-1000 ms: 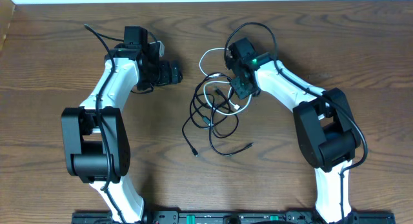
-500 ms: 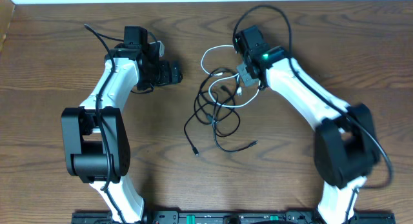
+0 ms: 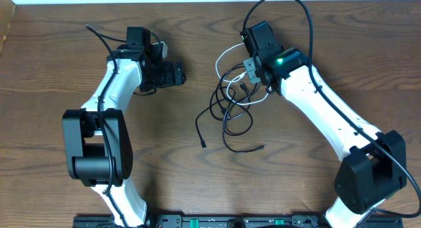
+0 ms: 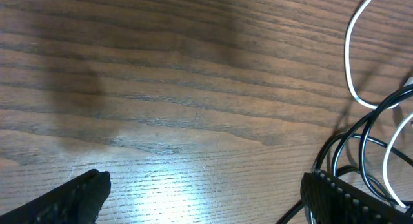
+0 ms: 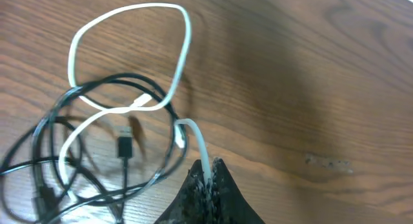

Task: Untangle cables

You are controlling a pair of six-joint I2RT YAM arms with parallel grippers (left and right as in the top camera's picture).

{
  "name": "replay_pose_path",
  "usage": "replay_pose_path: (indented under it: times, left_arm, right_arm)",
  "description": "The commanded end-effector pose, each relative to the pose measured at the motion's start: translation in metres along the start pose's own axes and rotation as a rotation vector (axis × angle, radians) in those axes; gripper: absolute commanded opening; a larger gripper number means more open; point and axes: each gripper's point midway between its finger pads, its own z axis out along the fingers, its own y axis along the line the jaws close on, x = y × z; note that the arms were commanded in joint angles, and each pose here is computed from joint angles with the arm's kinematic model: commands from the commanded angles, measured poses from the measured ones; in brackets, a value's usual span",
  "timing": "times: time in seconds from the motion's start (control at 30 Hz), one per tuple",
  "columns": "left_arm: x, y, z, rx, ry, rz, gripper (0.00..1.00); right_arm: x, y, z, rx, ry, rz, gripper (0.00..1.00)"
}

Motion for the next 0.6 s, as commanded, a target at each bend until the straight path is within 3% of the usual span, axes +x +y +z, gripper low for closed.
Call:
replay_pose_path:
  times: [0.0, 0.2, 0.27, 0.4, 0.47, 0.57]
  left_arm:
    - [0.002, 0.003, -0.001, -0.008, 0.003, -0.015, 0.98]
    - [0.002, 0.003, -0.001, -0.008, 0.002, -0.014, 0.98]
    - [0.002, 0.003, -0.001, -0.008, 0.002, -0.014, 0.98]
    - [0.002, 0.003, -0.001, -0.008, 0.003, -0.015, 0.98]
    - [0.002, 0.003, -0.001, -0.008, 0.003, -0.015, 0.98]
    - [0.002, 0.003, -0.001, -0.008, 0.003, -0.015, 0.98]
  right_arm:
    - [0.000, 0.033, -0.005, -0.212, 0.001, -0.029, 0.01]
    - [0.007, 0.079, -0.024, -0.545, 0.035, -0.028, 0.01]
    - [0.006, 0.070, -0.019, -0.492, 0.036, -0.012, 0.01]
    - [0.010, 0.004, 0.005, -0.110, 0.063, 0.232, 0.01]
    - [0.011, 0.007, 0.006, -0.138, 0.078, 0.325, 0.01]
    - [0.006, 0.040, -0.002, -0.337, 0.094, 0.332, 0.01]
